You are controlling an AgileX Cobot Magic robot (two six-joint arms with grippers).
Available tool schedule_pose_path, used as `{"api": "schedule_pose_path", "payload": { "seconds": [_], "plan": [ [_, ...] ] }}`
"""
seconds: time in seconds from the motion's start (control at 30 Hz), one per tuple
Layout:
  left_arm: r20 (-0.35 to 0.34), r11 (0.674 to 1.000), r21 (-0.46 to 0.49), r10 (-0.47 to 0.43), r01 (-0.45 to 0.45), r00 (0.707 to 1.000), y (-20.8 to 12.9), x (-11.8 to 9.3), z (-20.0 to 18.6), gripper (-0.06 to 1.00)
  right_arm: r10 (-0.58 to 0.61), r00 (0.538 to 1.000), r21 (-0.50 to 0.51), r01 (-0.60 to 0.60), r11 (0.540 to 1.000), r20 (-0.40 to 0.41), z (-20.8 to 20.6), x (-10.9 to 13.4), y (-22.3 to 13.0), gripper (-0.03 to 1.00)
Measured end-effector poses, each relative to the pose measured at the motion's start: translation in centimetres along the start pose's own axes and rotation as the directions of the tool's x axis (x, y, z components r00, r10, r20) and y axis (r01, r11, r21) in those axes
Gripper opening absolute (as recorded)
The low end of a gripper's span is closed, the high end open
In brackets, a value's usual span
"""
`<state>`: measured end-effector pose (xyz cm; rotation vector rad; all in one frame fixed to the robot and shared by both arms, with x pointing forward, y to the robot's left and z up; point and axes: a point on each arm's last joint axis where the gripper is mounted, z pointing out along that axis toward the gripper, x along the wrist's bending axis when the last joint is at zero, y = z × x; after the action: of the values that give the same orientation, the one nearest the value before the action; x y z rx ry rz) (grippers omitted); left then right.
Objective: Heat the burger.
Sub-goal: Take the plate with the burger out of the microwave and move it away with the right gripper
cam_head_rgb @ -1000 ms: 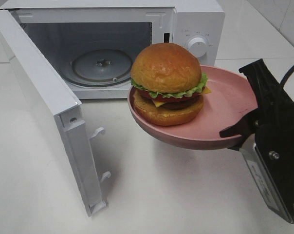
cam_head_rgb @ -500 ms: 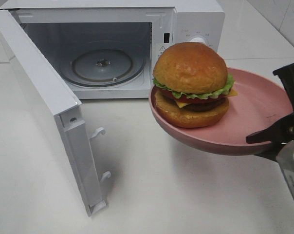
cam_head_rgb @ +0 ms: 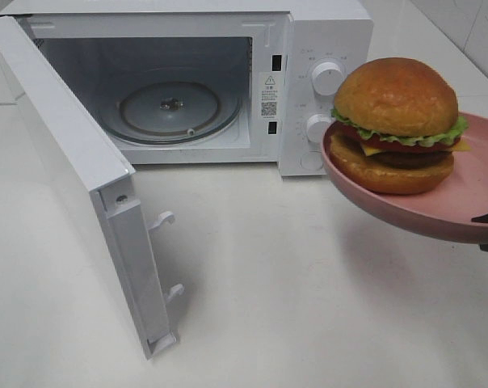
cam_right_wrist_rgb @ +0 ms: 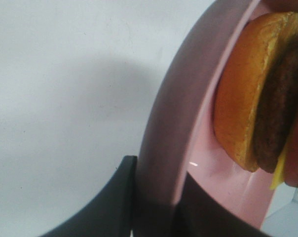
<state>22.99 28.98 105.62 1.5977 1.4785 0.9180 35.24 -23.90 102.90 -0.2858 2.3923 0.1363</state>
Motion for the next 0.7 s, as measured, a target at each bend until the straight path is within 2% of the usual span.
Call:
{"api": "schedule_pose_path", "payload": {
  "seconds": [0.3,0.43,0.57,0.6,0.7],
  "plan": [
    [0.0,1.0,0.0,0.0,0.0,1.0,0.0,0.0,0.0,0.99,0.171,0.985,0.145,-0.173,0.974,0.022,-0.1,0.0,-1.3,0.17],
    [0.0,1.0,0.0,0.0,0.0,1.0,0.0,0.0,0.0,0.99,0.275,0.96,0.219,-0.28,0.935,0.055,-0.2,0.1,-2.1,0.17],
    [0.0,1.0,0.0,0.0,0.0,1.0,0.0,0.0,0.0,0.99,0.326,0.942,0.248,-0.336,0.909,0.08,-0.3,0.1,-2.4,0.17],
    [0.0,1.0,0.0,0.0,0.0,1.0,0.0,0.0,0.0,0.99,0.364,0.926,0.27,-0.376,0.886,0.095,-0.4,0.1,-2.6,0.17],
    [0.0,1.0,0.0,0.0,0.0,1.0,0.0,0.0,0.0,0.99,0.4,0.908,0.3,-0.419,0.857,0.123,-0.5,0.2,-3.0,0.17]
  ]
}}
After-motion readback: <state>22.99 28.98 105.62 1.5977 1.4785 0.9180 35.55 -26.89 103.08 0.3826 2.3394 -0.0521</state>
